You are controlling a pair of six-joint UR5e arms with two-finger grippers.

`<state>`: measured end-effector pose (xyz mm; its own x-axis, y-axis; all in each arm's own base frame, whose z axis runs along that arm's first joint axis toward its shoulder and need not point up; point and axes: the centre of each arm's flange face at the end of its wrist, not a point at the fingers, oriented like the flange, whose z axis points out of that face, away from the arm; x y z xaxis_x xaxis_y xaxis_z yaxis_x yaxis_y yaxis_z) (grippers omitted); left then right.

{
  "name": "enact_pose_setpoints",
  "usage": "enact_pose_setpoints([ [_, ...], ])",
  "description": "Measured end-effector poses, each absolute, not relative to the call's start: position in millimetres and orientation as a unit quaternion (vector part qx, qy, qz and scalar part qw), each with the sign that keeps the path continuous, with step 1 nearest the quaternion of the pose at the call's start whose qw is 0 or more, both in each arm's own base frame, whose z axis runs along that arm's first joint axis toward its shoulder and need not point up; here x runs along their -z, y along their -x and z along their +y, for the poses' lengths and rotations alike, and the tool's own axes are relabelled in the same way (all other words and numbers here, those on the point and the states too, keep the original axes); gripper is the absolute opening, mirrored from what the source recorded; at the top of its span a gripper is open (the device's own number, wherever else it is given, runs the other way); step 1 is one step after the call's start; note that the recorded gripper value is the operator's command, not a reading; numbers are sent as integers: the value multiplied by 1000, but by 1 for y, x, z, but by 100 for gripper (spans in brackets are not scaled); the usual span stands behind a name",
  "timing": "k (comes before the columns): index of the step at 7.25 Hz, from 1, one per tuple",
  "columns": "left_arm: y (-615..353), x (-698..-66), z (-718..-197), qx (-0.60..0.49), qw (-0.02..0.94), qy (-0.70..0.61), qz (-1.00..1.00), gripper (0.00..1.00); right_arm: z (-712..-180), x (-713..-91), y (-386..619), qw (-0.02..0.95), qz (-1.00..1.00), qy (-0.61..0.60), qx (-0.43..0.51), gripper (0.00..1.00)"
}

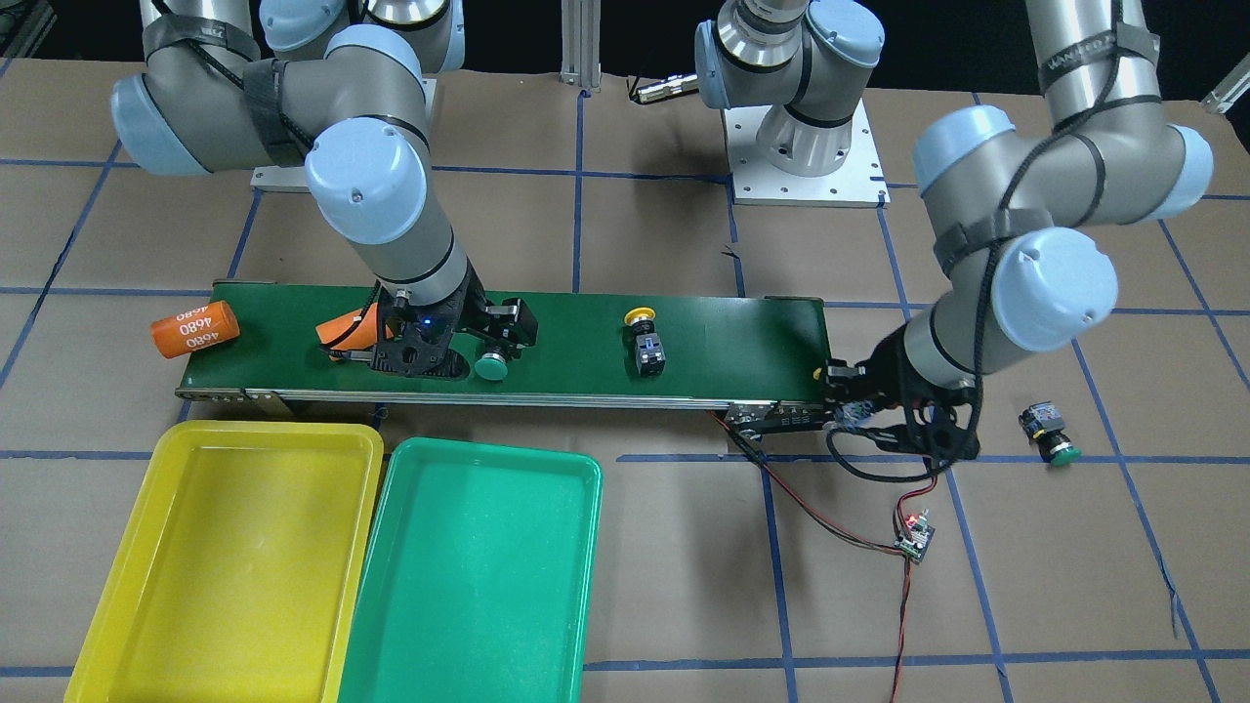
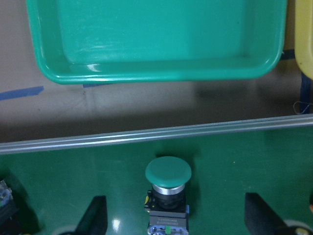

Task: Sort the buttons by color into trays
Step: 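Place the yellow button on the belt with left while right grasps green button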

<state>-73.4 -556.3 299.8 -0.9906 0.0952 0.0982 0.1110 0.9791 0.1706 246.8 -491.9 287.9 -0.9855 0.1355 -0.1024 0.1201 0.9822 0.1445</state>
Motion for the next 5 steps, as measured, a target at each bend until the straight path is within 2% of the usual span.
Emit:
enact_pose_setpoints([
  [1, 102, -297, -528, 95, 43, 76, -992, 10, -486, -269, -246, 50, 993, -66, -89, 100],
  [2, 125, -285, -508, 98, 40, 101, -989, 35, -483, -254, -245, 43, 991, -70, -103, 52],
  [3, 140, -272, -499, 95, 37, 122, -987, 74, -482, -247, -244, 38, 990, -78, -108, 1],
  [4, 148, -263, -495, 92, 37, 136, -986, 99, -482, -243, -244, 34, 989, -93, -111, 0],
  [5, 151, -262, -494, 85, 37, 139, -986, 100, -482, -241, -243, 30, 987, -103, -117, 0],
])
